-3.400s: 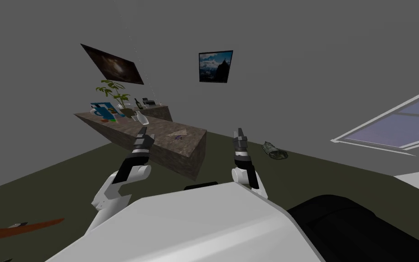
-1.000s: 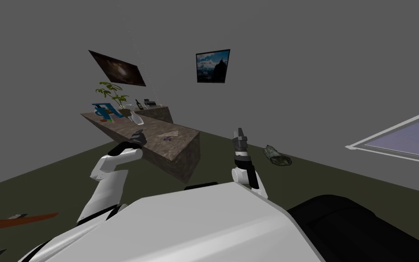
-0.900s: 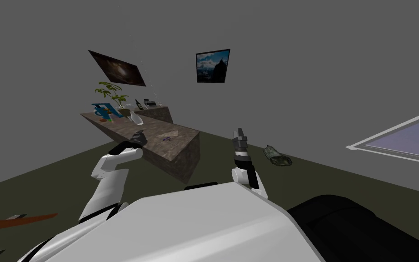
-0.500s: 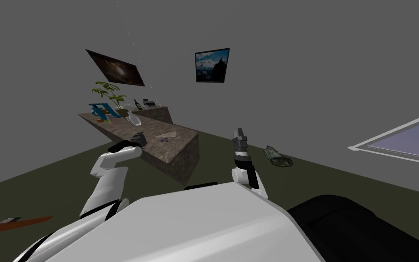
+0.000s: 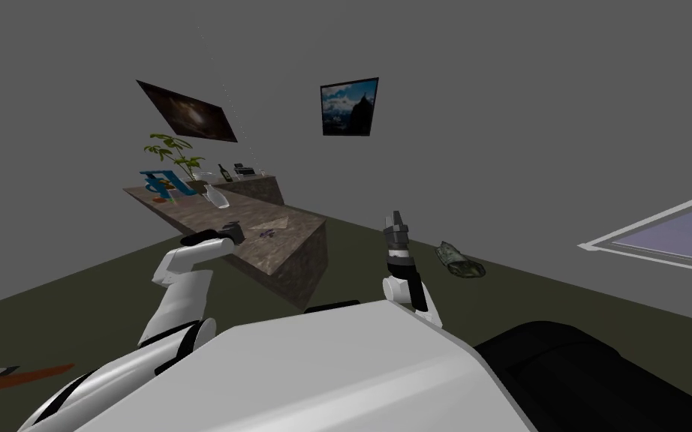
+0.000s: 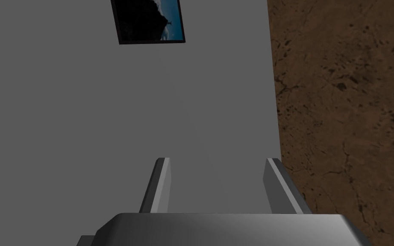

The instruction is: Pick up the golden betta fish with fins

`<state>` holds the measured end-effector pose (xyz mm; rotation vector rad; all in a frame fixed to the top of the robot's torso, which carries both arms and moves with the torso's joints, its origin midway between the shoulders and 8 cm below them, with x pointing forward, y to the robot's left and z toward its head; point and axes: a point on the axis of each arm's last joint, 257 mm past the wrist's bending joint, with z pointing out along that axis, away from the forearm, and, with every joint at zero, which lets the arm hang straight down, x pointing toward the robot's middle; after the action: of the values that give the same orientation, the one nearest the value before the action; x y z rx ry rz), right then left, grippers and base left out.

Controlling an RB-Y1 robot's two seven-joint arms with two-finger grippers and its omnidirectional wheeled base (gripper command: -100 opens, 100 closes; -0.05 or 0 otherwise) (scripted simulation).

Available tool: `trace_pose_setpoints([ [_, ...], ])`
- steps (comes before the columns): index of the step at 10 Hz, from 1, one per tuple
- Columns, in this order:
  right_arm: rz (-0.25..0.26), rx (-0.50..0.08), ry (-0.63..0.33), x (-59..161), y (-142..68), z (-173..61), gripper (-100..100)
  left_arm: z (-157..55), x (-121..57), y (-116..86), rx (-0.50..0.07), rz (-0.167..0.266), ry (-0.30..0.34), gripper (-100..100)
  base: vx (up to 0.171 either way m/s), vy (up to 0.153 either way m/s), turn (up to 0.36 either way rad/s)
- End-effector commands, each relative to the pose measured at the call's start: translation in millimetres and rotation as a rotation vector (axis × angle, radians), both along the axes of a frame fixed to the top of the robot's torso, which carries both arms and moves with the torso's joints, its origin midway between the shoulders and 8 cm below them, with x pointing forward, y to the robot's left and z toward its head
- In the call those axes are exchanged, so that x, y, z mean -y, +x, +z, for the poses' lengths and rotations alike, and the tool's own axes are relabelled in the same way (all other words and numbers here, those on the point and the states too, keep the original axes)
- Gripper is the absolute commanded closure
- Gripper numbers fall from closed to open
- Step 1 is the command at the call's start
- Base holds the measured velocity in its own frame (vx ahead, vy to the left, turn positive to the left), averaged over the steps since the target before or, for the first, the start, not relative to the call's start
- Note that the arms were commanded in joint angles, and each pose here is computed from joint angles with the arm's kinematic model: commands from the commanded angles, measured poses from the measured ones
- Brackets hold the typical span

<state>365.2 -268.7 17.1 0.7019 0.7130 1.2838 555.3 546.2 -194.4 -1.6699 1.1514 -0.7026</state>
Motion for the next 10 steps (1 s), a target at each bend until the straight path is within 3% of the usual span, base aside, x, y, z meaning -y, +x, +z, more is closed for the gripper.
trace_pose_setpoints([
  [1, 0.0, 0.0, 0.0, 0, 0, 0, 0, -12, 0.3, -3, -0.045, 0.005, -0.029, -100, 0.055, -0.044, 0.001],
  [10, 0.0, 0.0, 0.0, 0, 0, 0, 0, -57, 6.0, -17, -0.245, 0.03, -0.184, -100, 0.065, -0.037, -0.001],
])
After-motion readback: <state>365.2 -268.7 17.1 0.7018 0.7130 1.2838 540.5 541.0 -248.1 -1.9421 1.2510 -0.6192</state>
